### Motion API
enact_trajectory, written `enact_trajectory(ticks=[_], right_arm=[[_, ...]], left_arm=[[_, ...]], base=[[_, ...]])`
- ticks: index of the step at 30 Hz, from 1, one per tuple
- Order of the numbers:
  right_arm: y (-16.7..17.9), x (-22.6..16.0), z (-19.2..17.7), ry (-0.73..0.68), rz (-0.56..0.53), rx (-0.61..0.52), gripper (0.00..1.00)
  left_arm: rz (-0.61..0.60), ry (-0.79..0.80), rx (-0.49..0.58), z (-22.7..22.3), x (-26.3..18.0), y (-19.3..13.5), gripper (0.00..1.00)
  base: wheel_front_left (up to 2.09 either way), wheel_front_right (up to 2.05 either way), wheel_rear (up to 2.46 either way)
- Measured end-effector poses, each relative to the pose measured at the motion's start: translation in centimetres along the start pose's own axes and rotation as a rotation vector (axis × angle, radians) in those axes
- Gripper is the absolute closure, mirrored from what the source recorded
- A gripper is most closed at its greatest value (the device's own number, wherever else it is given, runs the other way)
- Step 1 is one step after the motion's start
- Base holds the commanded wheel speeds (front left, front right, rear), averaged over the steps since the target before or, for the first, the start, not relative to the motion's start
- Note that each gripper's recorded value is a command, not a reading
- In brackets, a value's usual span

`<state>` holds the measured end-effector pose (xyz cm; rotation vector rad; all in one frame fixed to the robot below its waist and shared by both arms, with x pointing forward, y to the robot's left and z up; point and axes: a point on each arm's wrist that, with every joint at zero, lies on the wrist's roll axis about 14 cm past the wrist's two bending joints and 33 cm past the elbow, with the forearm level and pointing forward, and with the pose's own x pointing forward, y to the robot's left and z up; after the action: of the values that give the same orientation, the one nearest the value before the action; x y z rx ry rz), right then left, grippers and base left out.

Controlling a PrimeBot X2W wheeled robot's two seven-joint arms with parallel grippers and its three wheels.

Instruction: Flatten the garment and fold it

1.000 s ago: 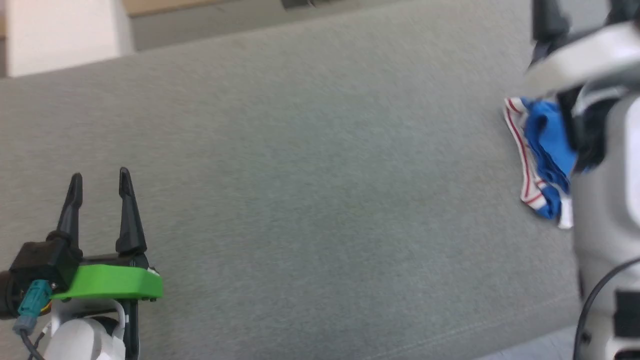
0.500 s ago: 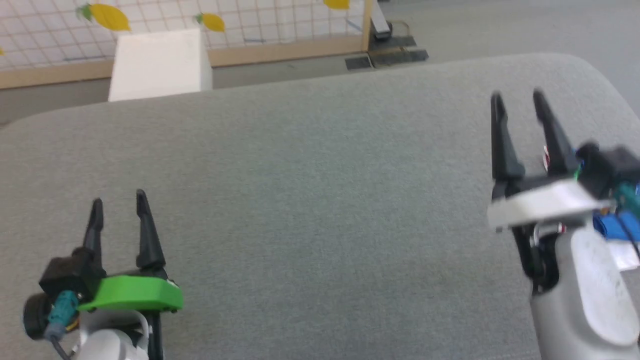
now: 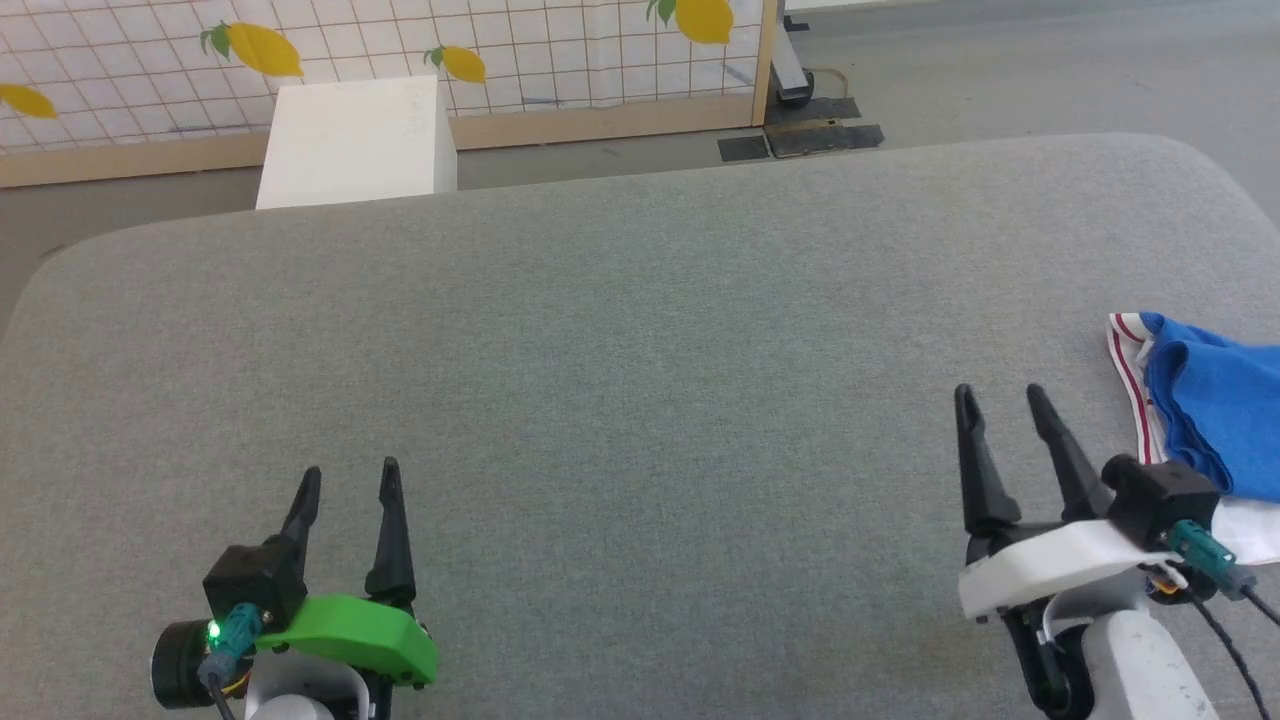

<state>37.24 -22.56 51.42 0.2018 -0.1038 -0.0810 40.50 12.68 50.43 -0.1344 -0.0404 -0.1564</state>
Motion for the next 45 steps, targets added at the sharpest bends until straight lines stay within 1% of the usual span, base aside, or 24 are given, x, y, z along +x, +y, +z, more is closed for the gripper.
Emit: enact_trajectory(ticks=[6,10,17,18,30,45], right_arm=[[1.0,-0.1,-1.4,0.053,0.027,0.003,0.0],[1.2,-0.1,-1.6,0.061,0.034,0.004,0.0],[1.5,0.0,-1.8,0.067,0.042,0.005,0.0],[1.5,0.0,-1.8,0.067,0.043,0.006,1.0],[1.8,0.2,-1.5,0.064,0.053,0.002,1.0],[2.7,0.3,-1.3,0.074,0.084,-0.031,1.0]], left_arm=[[0.009,0.005,-0.01,-0.1,-0.3,0.7,0.0],[0.024,-0.003,-0.015,0.1,-0.3,1.1,0.0],[0.022,-0.012,-0.032,0.4,-0.3,1.0,0.0],[0.021,-0.012,-0.033,0.4,-0.2,1.0,1.0],[0.026,-0.007,-0.022,0.4,-0.4,1.1,1.0],[0.042,-0.011,-0.005,1.1,-0.7,1.5,1.0]], base=[[0.0,0.0,0.0],[0.0,0.0,0.0],[0.0,0.0,0.0],[0.0,0.0,0.0],[0.0,0.0,0.0],[0.0,0.0,0.0]])
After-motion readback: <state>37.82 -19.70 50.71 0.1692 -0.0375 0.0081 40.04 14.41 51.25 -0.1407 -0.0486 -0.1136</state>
